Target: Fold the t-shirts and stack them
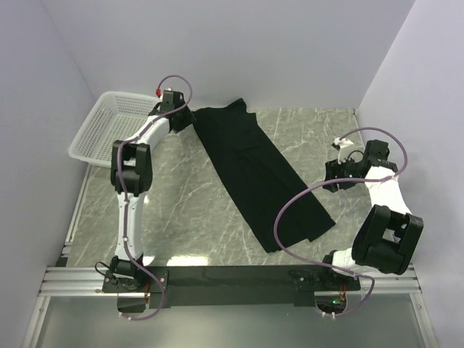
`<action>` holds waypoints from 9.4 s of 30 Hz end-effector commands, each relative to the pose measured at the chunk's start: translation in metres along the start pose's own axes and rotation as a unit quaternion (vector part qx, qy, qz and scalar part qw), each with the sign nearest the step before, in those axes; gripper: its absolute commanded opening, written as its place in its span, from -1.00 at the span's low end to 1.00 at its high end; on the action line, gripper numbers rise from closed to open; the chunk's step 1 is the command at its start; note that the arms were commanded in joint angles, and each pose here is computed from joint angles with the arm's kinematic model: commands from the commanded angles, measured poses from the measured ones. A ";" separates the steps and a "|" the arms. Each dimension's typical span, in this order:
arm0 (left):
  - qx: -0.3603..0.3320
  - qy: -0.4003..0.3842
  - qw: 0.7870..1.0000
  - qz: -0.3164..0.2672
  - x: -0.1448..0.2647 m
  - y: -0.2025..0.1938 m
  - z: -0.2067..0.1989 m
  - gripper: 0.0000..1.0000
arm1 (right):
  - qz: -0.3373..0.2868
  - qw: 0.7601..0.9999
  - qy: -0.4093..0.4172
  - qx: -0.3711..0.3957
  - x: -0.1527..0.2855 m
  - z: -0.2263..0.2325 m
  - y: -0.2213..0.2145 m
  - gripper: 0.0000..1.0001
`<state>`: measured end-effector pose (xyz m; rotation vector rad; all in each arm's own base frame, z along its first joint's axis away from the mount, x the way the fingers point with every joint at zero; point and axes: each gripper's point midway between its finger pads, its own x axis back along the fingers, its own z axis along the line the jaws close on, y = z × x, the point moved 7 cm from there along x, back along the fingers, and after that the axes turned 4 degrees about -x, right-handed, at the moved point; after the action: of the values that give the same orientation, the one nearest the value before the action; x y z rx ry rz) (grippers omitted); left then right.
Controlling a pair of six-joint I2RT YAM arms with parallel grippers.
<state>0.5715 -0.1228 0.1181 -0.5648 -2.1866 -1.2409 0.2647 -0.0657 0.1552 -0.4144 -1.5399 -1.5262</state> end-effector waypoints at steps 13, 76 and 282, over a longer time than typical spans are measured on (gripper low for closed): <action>-0.063 -0.231 0.955 0.176 0.209 -0.146 -0.047 0.25 | 0.039 0.996 0.038 0.066 -0.029 0.003 -0.003 0.31; -0.092 0.004 0.918 0.386 0.284 -0.334 0.062 -0.98 | 0.005 0.996 0.053 0.067 -0.007 0.035 -0.027 0.31; -0.029 -0.126 0.926 0.354 0.359 -0.380 -0.003 -0.77 | 0.033 0.672 0.329 0.662 -0.008 0.171 -0.137 0.39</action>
<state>0.0688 -0.2682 0.0908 -1.4181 -1.7761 -0.8699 0.1098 0.0689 0.0968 0.8140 -1.5924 -0.1509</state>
